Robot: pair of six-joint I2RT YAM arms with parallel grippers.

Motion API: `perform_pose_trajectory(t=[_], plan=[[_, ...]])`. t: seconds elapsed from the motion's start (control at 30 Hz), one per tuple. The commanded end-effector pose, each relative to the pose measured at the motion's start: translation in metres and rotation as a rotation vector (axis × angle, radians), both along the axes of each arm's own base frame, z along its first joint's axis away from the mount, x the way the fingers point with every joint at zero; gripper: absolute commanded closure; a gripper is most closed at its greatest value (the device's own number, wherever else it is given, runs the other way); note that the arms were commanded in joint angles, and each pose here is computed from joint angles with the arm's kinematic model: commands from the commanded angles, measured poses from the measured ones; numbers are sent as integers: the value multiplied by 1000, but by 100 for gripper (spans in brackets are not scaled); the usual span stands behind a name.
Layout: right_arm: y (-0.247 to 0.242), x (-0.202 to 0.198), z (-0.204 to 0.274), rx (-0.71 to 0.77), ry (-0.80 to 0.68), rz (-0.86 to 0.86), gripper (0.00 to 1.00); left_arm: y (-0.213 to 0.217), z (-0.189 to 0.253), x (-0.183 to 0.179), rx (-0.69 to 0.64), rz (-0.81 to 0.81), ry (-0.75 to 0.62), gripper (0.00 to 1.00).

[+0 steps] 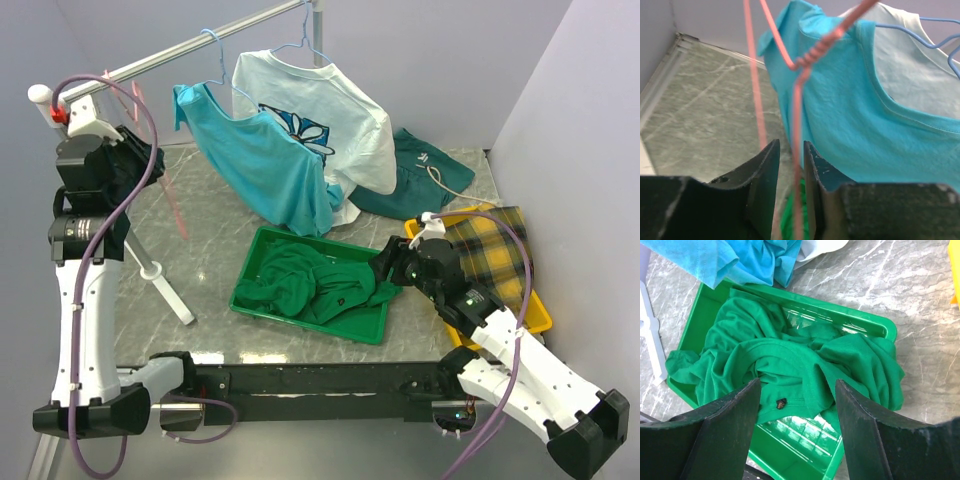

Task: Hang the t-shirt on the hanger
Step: Pick up the hanger from the clothesline, then place the T-shirt on the hanger.

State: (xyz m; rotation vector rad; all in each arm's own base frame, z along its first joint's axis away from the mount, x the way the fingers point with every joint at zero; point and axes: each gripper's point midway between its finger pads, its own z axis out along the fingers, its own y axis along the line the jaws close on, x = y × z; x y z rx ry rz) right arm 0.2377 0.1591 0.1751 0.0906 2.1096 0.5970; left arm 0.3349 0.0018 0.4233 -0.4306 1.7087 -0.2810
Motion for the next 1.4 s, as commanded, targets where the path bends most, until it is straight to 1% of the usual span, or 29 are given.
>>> perform_pose_trajectory(t=[0.0, 0.03, 0.1, 0.13, 0.2, 0.23, 0.27, 0.47, 0.6, 0.73, 0.77, 0.83, 0.87, 0.9, 0.93, 1.1, 1.13, 1.17, 1.2, 1.23, 1.27, 1.33, 1.37], plan=[[-2, 3, 18, 18, -45, -6, 31, -12, 15, -1, -51, -56, -85, 71], [-2, 3, 17, 15, -43, -6, 31, -15, 16, -2, -57, -71, -94, 73], [-2, 3, 17, 12, -43, -5, 31, -17, 22, -2, -66, -81, -119, 74], [-2, 2, 16, 9, -41, -5, 31, -18, 23, -2, -68, -87, -122, 81], [-2, 2, 17, 8, -43, -5, 31, -21, 30, -2, -75, -100, -137, 88], [-2, 3, 19, 10, -46, -5, 31, -21, 32, -2, -77, -103, -140, 95], [-3, 3, 21, 11, -48, -7, 31, -23, 38, -4, -76, -113, -153, 99], [-1, 3, 24, 16, -53, -3, 31, -34, 65, -7, -54, -188, -211, 99], [0, 4, 24, 21, -52, -2, 31, -45, 71, -11, -49, -255, -223, 99], [1, 4, 24, 27, -51, 3, 31, -58, 61, -19, -62, -328, -225, 99], [1, 4, 23, 26, -49, 4, 31, -62, 49, -18, -73, -346, -201, 99], [3, 3, 25, 33, -50, 11, 31, -71, 46, -27, -77, -399, -210, 99], [5, 2, 26, 38, -51, 20, 31, -73, 36, -28, -87, -411, -193, 99], [5, 2, 27, 42, -52, 25, 31, -76, 38, -37, -87, -426, -209, 99], [6, 2, 29, 46, -56, 28, 31, -81, 29, -39, -96, -448, -193, 99], [14, 0, 38, 76, -77, 67, 27, -96, 20, -69, -103, -511, -195, 99], [15, -1, 39, 84, -79, 74, 26, -99, 12, -72, -109, -520, -181, 99], [16, -2, 39, 88, -85, 83, 24, -103, 11, -80, -106, -548, -188, 99], [17, -1, 44, 100, -101, 84, 24, -106, 15, -92, -93, -571, -218, 99], [17, -2, 44, 102, -106, 88, 23, -108, 12, -97, -90, -583, -220, 99], [17, -1, 47, 102, -113, 86, 23, -112, 14, -107, -68, -617, -238, 99], [17, -1, 53, 99, -120, 92, 23, -115, 16, -116, -49, -650, -252, 99], [16, -1, 55, 97, -123, 91, 22, -128, 16, -127, -48, -731, -252, 99]])
